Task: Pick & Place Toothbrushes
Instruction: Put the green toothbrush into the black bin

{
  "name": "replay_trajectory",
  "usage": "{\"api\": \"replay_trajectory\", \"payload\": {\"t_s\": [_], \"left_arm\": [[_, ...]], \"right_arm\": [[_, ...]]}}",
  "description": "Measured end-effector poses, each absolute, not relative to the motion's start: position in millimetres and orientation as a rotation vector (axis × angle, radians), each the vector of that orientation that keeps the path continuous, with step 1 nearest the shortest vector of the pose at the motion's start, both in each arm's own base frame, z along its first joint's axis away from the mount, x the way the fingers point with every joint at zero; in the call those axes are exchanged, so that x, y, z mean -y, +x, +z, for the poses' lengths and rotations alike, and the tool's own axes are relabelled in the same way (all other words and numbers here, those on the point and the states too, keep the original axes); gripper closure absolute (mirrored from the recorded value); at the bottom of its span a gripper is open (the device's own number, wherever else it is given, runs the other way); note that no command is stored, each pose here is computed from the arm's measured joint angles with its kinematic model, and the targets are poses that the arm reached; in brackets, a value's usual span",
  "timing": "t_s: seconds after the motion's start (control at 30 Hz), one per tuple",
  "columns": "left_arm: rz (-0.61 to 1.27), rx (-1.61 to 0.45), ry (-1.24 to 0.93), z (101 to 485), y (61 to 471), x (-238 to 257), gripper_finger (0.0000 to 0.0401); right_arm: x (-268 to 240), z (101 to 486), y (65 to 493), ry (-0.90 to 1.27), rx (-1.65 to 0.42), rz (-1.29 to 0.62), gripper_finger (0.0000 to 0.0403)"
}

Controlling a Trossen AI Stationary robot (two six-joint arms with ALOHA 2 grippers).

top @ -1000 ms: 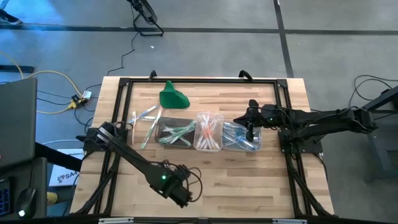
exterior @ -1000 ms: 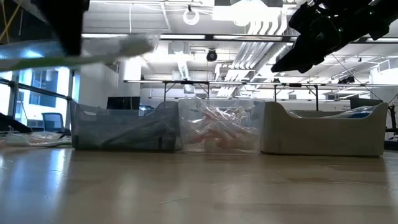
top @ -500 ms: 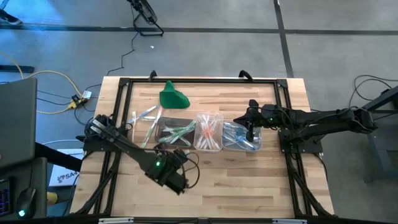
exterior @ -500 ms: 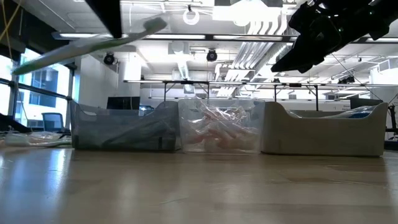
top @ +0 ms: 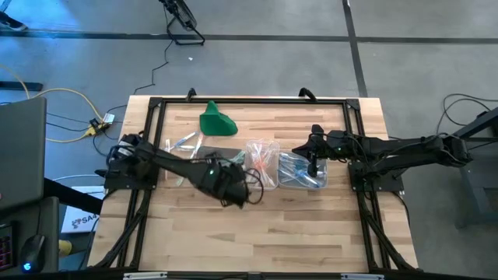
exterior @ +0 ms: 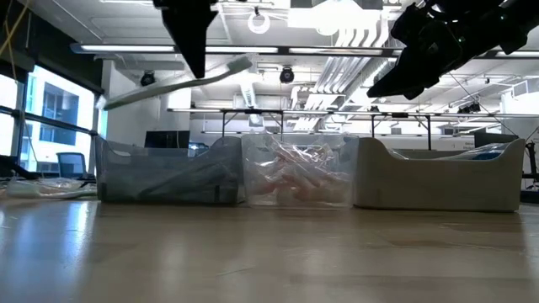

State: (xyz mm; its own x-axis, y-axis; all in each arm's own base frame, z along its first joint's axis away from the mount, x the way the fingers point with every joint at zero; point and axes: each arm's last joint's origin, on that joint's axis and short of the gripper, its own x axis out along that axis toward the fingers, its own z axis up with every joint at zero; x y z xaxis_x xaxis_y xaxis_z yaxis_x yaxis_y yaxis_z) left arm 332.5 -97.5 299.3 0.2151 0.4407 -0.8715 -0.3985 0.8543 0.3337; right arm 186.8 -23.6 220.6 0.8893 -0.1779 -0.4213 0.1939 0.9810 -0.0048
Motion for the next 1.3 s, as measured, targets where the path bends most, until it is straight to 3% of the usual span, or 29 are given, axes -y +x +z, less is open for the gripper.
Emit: {"api": "replay_trajectory", "payload": {"t_s": [0.3,1.3], "left_arm": [[0.645,-1.252,0.078,301,337,65,0.0401],[0.744,-1.288,-0.134,222,328,14,0.0401]], "right_arm": [[24,221,187,0.038,-0.434,-0.193,0.0399],[24,221,187,0.037,-0.434,-0.196,0.0399]]}}
